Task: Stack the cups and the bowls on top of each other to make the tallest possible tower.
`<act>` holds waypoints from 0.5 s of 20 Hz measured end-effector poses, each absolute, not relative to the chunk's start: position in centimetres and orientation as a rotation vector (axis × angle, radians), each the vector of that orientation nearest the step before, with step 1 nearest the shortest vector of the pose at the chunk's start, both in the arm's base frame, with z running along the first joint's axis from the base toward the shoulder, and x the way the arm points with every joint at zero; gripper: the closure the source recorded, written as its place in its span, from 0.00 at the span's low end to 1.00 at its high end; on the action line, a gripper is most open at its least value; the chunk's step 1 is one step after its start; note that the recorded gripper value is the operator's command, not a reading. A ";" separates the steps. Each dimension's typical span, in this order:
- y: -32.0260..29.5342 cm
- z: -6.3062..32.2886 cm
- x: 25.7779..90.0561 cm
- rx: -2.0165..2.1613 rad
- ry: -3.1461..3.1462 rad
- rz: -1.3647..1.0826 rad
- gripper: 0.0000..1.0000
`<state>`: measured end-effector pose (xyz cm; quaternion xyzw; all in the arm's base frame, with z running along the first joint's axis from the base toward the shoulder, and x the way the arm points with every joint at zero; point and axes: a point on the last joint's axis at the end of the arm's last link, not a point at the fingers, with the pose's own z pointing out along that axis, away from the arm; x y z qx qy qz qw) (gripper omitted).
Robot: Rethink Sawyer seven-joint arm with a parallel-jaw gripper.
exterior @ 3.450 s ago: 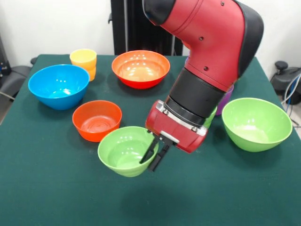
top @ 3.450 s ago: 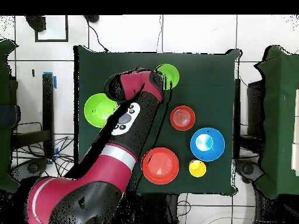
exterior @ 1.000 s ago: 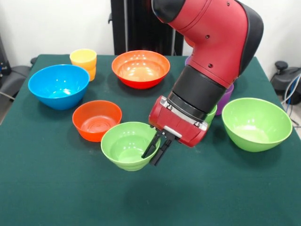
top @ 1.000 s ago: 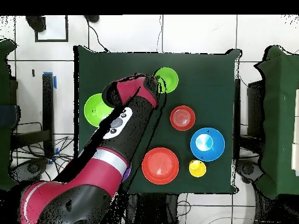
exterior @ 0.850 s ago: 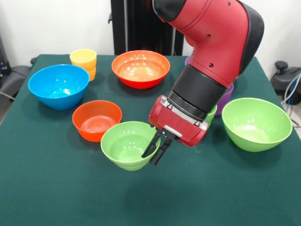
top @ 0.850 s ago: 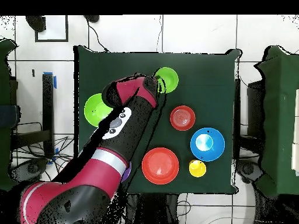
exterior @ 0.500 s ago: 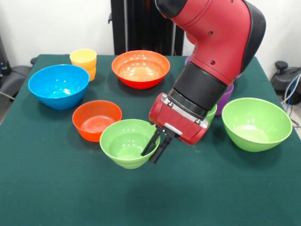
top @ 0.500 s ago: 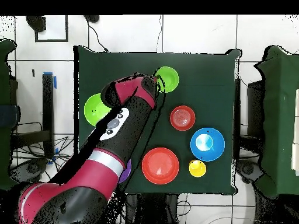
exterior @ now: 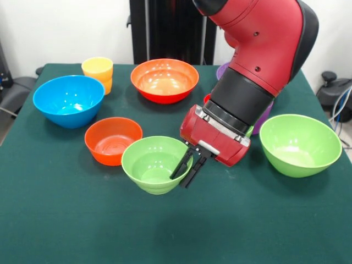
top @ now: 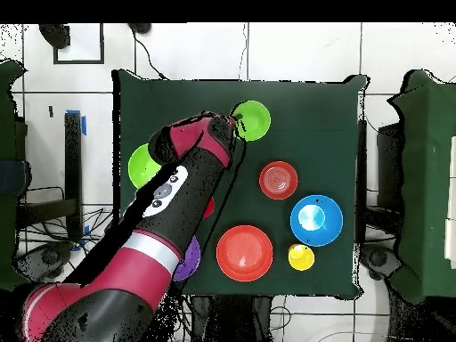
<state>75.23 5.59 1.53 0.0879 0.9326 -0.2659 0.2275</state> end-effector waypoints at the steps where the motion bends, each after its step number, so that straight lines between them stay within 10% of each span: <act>1: 5.6 1.5 75.2 0.241 2.569 -0.732 1.00; 10: 5.4 1.0 75.0 0.236 2.574 -0.744 1.00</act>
